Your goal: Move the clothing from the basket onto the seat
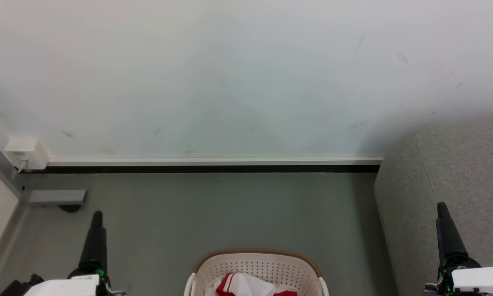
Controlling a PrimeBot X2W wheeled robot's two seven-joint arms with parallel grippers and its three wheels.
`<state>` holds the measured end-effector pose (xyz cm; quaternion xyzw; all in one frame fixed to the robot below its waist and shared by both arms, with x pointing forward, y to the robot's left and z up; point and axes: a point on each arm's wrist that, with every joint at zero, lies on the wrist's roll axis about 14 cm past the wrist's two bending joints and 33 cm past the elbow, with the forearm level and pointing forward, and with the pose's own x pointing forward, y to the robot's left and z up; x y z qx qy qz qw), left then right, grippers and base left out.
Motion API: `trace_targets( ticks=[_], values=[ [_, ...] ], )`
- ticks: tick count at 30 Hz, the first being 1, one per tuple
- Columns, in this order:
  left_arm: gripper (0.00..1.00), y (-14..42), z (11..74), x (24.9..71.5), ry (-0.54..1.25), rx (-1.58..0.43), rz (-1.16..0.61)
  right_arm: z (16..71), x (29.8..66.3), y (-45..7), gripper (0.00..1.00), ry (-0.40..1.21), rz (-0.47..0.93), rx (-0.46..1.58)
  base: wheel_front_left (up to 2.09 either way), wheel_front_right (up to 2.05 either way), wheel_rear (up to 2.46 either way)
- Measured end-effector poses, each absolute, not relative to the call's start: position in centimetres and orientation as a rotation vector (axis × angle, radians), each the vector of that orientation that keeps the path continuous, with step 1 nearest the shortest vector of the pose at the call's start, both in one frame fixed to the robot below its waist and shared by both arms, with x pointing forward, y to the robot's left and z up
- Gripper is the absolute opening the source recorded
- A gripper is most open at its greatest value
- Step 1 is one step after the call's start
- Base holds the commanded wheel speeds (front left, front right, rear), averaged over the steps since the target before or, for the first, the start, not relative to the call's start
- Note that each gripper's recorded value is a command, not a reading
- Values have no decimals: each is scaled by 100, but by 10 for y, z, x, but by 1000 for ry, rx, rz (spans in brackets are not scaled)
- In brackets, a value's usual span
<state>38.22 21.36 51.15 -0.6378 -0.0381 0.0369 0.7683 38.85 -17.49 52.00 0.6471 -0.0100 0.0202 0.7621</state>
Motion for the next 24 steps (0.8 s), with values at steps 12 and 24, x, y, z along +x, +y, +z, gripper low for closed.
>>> trace_targets(
  ticks=[12,24],
  values=[
    [100,212,524,384,-111,-1160,62,530,390,-169,100,-46,77,1177,0,0,0],
    [100,205,536,382,-127,-885,48,531,388,-166,100,-62,86,951,0,0,0]
  ],
)
